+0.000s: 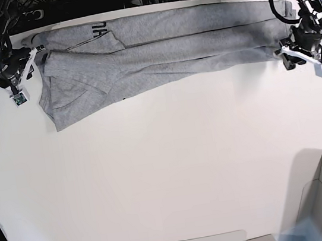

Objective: Fold the T-shirt properly
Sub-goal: 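Lay the folded hem down along the collar edge with both grippers, then pull the strip ends outward with both grippers to straighten it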

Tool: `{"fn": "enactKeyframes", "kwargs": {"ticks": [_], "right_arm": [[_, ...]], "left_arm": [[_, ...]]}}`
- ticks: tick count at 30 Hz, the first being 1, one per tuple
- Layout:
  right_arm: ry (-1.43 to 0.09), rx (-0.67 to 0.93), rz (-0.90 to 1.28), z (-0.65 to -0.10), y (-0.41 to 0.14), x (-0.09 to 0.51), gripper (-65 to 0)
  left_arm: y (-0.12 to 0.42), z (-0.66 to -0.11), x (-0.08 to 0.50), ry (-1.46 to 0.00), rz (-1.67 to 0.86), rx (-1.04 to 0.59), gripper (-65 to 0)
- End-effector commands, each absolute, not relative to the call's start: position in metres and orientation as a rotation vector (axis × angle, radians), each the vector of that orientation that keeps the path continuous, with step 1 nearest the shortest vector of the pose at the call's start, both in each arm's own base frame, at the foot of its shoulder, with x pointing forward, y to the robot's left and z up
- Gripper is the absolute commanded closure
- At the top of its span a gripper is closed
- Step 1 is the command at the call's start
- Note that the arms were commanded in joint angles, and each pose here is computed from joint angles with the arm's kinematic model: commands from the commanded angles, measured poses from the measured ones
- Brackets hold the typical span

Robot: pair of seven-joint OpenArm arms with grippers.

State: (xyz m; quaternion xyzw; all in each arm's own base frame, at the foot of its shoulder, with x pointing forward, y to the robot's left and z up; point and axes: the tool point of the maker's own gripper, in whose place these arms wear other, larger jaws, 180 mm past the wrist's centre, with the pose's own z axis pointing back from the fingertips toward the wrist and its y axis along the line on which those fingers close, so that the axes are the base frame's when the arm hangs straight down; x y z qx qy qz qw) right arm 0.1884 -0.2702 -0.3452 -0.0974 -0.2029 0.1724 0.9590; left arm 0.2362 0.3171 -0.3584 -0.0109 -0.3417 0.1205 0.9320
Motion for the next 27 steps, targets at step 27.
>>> {"fn": "enactKeyframes", "kwargs": {"ticks": [27], "right_arm": [[-0.420, -0.188, 0.430, -0.344, -0.256, 0.196, -16.5]], "left_arm": [[0.371, -0.388, 0.169, -0.510, 0.330, 0.063, -25.4]]}}
